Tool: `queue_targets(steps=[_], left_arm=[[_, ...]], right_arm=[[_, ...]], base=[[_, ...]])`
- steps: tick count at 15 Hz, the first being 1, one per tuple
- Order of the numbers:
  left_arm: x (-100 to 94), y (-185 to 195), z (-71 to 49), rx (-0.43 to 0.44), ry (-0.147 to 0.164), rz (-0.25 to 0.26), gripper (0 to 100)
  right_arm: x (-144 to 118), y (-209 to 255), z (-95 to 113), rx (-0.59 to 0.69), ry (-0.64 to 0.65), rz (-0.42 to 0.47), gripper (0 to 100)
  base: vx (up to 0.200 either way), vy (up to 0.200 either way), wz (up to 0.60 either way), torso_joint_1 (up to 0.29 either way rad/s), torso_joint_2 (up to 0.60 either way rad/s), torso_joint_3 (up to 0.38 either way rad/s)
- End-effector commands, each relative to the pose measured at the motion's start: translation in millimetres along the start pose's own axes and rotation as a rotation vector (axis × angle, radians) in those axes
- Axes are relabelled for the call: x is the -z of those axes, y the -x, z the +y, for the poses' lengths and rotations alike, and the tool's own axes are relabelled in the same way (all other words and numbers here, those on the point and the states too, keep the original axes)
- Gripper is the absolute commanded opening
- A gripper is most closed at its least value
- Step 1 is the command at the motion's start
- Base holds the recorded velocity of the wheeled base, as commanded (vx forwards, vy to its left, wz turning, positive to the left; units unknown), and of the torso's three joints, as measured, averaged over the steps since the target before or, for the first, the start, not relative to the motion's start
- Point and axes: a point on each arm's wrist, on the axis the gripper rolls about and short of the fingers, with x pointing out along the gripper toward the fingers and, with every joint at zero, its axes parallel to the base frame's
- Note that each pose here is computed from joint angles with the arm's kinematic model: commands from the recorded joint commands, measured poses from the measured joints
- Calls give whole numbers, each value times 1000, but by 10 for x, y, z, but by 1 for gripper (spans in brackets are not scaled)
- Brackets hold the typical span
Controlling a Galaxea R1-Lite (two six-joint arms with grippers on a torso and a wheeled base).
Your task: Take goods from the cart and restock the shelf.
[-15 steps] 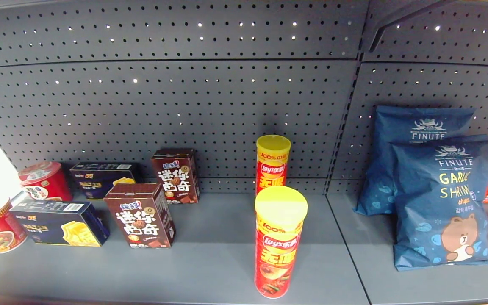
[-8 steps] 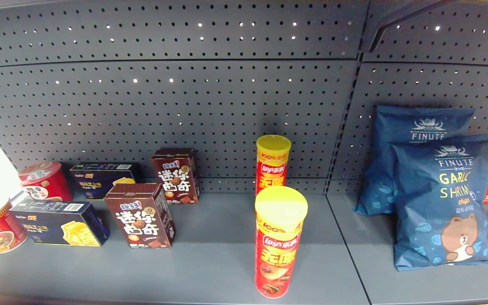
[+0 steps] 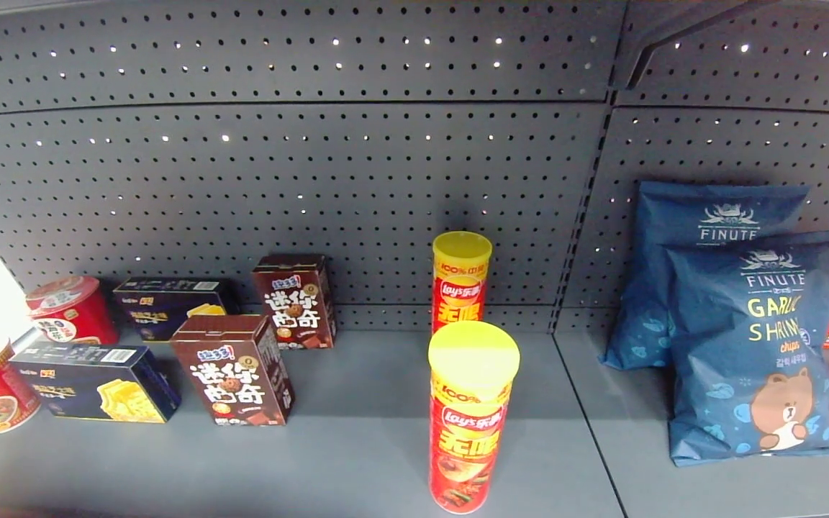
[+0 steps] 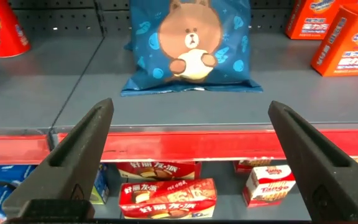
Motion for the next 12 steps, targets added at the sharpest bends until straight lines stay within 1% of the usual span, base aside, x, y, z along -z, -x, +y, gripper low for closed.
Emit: queue_targets(steps=[1, 12], left_arm=[[0, -1, 0, 0, 0, 1, 100], [0, -1, 0, 0, 0, 1, 100]], right_arm=[[1, 0, 0, 1, 0, 0, 100], [0, -1, 2, -6, 1, 1, 100]], base=[[0, 0, 0, 0, 0, 0], [0, 0, 0, 0, 0, 0]])
